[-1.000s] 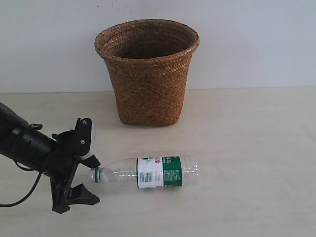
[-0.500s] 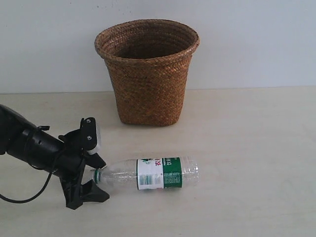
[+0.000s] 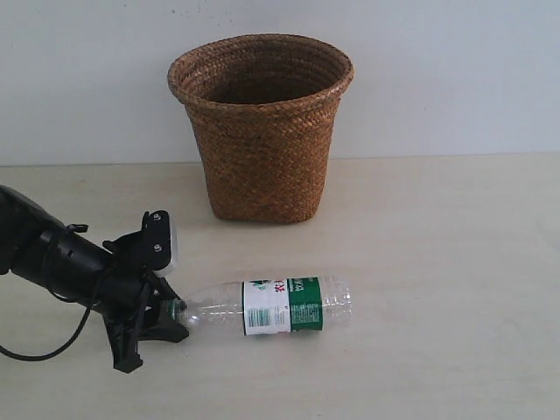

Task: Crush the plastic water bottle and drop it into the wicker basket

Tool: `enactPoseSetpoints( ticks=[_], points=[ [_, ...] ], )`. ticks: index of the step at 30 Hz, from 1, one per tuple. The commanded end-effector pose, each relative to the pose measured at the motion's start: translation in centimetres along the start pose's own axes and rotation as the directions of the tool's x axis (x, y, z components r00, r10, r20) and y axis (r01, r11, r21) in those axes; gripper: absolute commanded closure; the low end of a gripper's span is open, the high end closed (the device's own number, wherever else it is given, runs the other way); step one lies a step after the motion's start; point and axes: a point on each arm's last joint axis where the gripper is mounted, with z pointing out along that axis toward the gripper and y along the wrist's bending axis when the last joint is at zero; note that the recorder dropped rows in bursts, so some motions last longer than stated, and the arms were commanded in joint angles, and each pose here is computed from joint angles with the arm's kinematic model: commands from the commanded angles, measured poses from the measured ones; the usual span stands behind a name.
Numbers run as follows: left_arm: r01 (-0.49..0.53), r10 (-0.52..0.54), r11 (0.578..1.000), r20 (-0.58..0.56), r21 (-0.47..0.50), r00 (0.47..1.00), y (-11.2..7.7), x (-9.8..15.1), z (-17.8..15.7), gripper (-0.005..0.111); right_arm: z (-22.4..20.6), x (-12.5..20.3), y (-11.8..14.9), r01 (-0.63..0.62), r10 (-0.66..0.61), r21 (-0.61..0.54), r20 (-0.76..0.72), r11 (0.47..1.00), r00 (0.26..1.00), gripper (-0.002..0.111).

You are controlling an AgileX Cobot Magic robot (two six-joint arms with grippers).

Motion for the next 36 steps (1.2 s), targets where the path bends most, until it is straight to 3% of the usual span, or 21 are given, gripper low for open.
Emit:
enactPoseSetpoints(
  ticks=[1,17,21,26,30,31,33,35,36],
  points=[
    [-0.007,0.007,1.000,0.000,-0.004,1.000,0.1,-0.1,0.1,0.103,0.0,-0.1,0.0,-0.002,0.002,0.002,0.010,1.000,1.000,0.108],
    [-0.005,0.005,1.000,0.000,-0.005,1.000,0.1,-0.1,0.0,0.103,-0.1,-0.4,0.0,0.013,-0.013,0.007,0.046,1.000,0.999,0.108],
    [-0.005,0.005,1.000,0.000,-0.005,1.000,0.1,-0.1,0.0,0.103,-0.2,-1.4,-0.2,0.125,-0.130,0.043,0.152,0.991,0.980,0.108],
    [-0.004,0.004,1.000,0.001,-0.001,1.000,0.0,-0.1,0.1,0.103,-0.6,-3.1,0.0,0.130,-0.141,0.055,0.343,0.990,0.929,0.108],
    [-0.004,0.004,1.000,-0.004,-0.008,1.000,0.1,0.0,0.1,0.103,-1.7,-5.2,0.2,0.115,-0.127,0.058,0.575,0.992,0.808,0.108],
    [-0.004,0.004,1.000,-0.004,-0.008,1.000,0.1,0.0,0.1,0.103,-2.1,-5.7,0.2,0.085,-0.090,0.038,0.632,0.996,0.770,0.108],
    [-0.004,0.004,1.000,-0.004,-0.008,1.000,0.1,0.0,0.1,0.103,-3.2,-6.9,0.3,-0.098,0.187,-0.162,0.740,0.982,0.646,0.108],
    [-0.004,0.004,1.000,-0.004,-0.008,1.000,0.1,0.0,0.1,0.103,-4.1,-7.6,0.4,-0.221,0.455,-0.399,0.732,0.890,0.507,0.108],
    [-0.004,0.004,1.000,-0.004,-0.008,1.000,0.1,0.0,0.1,0.103,-4.3,-7.7,0.5,-0.244,0.529,-0.473,0.703,0.847,0.475,0.108]
  ],
)
